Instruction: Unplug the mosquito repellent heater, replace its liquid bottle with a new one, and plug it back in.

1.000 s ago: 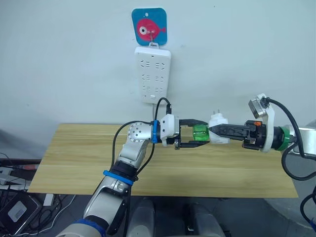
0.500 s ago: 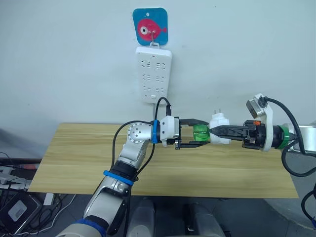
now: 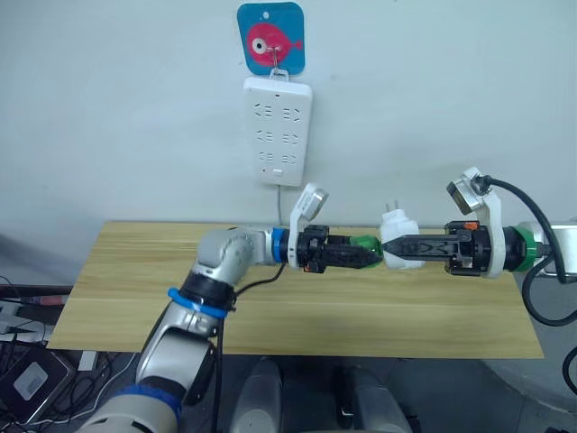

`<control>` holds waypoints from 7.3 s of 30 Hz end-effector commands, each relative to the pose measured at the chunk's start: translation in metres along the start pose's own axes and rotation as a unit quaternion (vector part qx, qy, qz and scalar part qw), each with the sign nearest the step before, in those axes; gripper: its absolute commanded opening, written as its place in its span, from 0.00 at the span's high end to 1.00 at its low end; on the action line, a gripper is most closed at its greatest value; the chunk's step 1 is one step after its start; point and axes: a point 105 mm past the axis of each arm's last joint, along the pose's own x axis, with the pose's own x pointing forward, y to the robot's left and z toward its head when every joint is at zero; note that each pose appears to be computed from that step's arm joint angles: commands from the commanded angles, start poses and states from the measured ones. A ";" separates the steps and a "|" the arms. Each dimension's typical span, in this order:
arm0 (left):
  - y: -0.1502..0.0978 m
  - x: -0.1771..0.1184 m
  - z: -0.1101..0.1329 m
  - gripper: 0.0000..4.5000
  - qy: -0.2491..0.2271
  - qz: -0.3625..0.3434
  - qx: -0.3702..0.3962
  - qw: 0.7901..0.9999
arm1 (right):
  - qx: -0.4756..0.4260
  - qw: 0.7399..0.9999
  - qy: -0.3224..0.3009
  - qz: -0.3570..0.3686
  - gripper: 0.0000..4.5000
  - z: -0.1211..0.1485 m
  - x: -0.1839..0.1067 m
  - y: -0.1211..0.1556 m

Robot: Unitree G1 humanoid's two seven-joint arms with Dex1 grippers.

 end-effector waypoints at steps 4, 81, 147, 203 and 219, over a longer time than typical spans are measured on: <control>0.007 -0.005 -0.001 0.29 -0.023 -0.010 -0.125 0.992 | -0.025 1.000 0.008 0.008 0.30 0.001 -0.002 0.010; -0.006 -0.003 0.027 0.50 -0.101 0.039 -0.114 0.988 | -0.024 0.999 -0.004 0.047 0.30 0.015 -0.013 0.016; -0.024 -0.001 0.039 0.49 -0.103 0.067 0.398 0.909 | 0.013 0.997 -0.058 0.047 0.30 0.028 -0.016 0.007; -0.016 -0.069 -0.017 0.49 -0.067 0.102 -0.062 0.991 | -0.049 0.881 0.072 -0.465 0.01 -0.040 -0.093 -0.184; 0.010 -0.035 0.037 0.49 -0.122 0.249 0.456 0.845 | 0.018 0.931 -0.350 -0.106 0.01 0.021 -0.004 -0.031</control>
